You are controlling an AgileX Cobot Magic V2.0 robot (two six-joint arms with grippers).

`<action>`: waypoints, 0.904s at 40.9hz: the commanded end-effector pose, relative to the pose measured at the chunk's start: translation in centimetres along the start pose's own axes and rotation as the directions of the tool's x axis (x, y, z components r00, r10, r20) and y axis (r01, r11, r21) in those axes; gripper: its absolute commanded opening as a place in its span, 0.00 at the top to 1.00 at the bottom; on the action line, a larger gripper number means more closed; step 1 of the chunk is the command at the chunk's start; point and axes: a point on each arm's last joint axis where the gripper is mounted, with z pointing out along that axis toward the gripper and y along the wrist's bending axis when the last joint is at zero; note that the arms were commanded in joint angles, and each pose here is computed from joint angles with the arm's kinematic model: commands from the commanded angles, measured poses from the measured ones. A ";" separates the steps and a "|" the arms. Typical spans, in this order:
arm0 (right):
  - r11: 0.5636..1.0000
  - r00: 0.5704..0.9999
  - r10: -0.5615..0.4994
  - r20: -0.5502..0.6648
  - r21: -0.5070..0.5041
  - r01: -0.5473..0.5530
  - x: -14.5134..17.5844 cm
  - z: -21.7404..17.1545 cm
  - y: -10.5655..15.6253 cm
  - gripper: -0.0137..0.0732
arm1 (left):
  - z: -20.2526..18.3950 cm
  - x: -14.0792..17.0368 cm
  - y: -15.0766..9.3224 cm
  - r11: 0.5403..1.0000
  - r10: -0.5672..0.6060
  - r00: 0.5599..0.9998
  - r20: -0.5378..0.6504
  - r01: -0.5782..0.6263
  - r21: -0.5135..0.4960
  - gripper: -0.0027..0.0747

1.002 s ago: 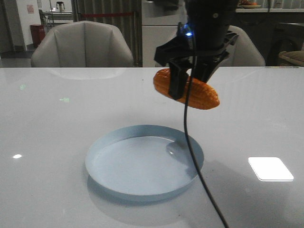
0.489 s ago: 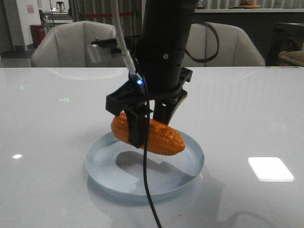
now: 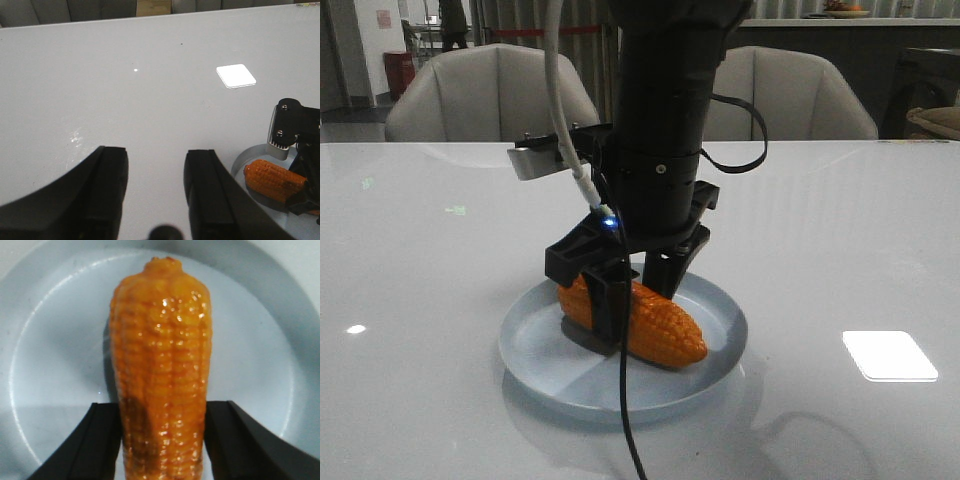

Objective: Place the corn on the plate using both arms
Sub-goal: 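Open the right gripper to release the corn and raise it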

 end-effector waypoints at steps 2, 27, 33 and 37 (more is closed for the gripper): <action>1.000 0.997 -0.002 0.078 0.005 0.002 -0.8 -2.4 -0.1 0.21 | -0.5 -1.5 0.1 1.000 -0.013 0.994 0.104 0.015 -0.015 0.50; 0.995 0.938 0.080 0.338 0.023 -0.094 -2.5 -18.1 -1.5 0.20 | -0.5 -1.5 0.1 1.000 -0.013 0.994 0.104 0.015 -0.015 0.50; 0.973 0.847 0.199 0.493 0.003 -0.231 0.0 -24.6 -3.0 0.20 | -0.5 -1.5 0.1 1.000 -0.013 0.994 0.104 0.015 -0.015 0.50; 0.954 0.791 0.236 0.565 0.020 -0.299 2.4 -28.2 -4.5 0.20 | -0.5 -1.5 0.1 1.000 -0.013 0.994 0.104 0.015 -0.015 0.50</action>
